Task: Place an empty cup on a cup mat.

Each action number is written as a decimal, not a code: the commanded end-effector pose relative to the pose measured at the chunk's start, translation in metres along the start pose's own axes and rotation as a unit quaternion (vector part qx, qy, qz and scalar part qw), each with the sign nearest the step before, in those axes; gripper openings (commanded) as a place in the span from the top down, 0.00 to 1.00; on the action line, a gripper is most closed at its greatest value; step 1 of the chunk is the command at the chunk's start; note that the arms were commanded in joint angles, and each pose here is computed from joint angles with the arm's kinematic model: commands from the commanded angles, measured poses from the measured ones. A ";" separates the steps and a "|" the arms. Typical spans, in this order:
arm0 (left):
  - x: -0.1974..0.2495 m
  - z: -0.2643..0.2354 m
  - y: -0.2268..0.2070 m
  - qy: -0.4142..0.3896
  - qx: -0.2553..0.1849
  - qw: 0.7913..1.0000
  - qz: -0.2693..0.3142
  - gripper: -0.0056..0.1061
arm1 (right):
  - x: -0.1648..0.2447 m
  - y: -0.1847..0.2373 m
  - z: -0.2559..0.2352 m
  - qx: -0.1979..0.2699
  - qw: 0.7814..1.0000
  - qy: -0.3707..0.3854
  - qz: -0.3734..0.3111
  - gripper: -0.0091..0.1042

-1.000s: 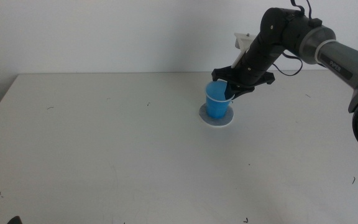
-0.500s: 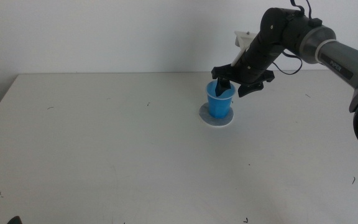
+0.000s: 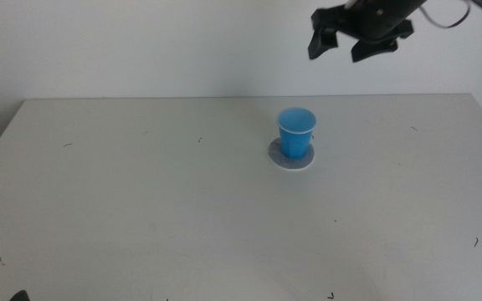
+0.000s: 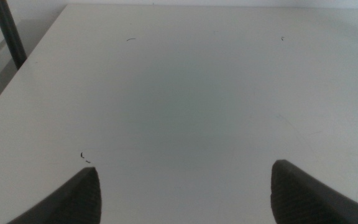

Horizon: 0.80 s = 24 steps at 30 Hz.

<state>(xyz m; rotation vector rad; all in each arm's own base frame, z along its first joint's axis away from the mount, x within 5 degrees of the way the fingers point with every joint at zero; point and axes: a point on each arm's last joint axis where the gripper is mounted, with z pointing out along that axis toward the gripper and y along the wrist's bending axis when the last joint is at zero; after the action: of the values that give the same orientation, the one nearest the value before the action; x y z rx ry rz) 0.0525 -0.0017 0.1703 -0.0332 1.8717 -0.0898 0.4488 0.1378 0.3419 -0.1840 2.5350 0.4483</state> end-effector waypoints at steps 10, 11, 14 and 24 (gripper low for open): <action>-0.008 -0.002 -0.001 -0.041 0.005 0.999 -0.004 0.01 | 0.015 0.021 -0.216 0.013 0.984 -0.171 -0.041 0.35; -0.008 -0.002 -0.001 -0.041 0.005 0.999 -0.004 0.01 | 0.020 0.023 -0.229 0.013 0.983 -0.178 -0.044 0.35; -0.008 -0.002 -0.001 -0.041 0.005 0.999 -0.004 0.01 | 0.035 0.029 -0.258 0.012 0.981 -0.186 -0.059 0.35; -0.008 -0.002 -0.001 -0.041 0.005 0.999 -0.004 0.01 | 0.114 0.019 -0.304 0.067 0.954 -0.283 -0.075 0.35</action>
<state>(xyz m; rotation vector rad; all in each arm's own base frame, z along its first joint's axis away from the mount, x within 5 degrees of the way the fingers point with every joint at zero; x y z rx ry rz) 0.0525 -0.0017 0.1703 -0.0332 1.8717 -0.0898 0.2142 0.0518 0.5158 -0.1778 2.1131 0.2615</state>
